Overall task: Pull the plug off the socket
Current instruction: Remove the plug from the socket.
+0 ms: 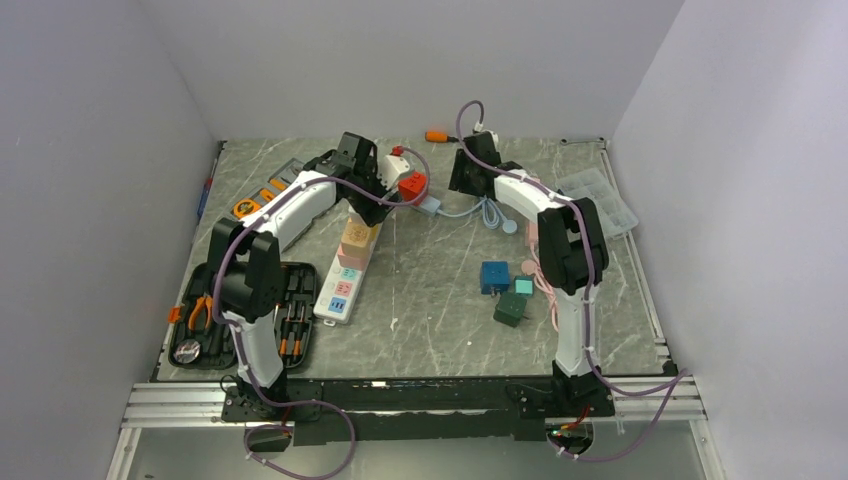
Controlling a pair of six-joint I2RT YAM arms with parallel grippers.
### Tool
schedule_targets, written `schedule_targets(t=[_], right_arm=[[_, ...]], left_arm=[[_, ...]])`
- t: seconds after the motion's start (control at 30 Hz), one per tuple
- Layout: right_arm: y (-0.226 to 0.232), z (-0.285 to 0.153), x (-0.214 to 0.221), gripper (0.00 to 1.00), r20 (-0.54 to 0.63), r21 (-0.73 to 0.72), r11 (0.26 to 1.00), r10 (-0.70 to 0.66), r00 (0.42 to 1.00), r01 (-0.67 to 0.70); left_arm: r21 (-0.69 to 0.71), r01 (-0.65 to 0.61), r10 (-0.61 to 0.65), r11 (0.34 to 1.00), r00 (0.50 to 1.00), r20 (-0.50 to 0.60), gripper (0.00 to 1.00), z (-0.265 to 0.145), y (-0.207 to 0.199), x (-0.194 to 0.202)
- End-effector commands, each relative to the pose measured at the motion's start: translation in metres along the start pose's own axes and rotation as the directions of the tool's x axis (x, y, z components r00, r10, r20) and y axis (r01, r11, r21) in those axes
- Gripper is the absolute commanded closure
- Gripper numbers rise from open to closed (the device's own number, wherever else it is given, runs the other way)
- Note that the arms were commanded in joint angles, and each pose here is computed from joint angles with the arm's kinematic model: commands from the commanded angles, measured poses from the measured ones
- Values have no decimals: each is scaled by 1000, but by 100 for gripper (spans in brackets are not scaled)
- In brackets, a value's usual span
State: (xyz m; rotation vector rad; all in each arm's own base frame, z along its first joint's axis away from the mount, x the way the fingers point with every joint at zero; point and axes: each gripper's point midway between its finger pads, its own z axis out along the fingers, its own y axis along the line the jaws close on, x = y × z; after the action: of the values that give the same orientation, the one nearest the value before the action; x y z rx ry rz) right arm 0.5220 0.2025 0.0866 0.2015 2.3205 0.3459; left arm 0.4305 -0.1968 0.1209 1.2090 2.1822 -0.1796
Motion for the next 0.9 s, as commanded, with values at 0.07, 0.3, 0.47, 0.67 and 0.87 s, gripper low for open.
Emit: schedule_targets(t=[0.07,0.3,0.47,0.67,0.87], right_arm=[[-1,22,14,62,-27,27,999,-23,999,24],[-13,24,56,69,-95,75,994,-67,993,74],[-23,15,81,76,-153,111,988,-92,984,110],[-38,-11,117,82,-224,126,986,-77,972,107],[-46,-50,157,87,-276,78,994,-52,960,76]], left_arm=[[-32,48,-45,998,995,87,17,-30,9,-16],[-56,40,-35,998,996,81,17,-22,13,-11],[-74,38,-33,997,996,78,16,-20,16,-9],[-91,40,-33,995,996,80,15,-20,19,-9],[-89,38,-31,995,997,75,16,-19,18,-7]])
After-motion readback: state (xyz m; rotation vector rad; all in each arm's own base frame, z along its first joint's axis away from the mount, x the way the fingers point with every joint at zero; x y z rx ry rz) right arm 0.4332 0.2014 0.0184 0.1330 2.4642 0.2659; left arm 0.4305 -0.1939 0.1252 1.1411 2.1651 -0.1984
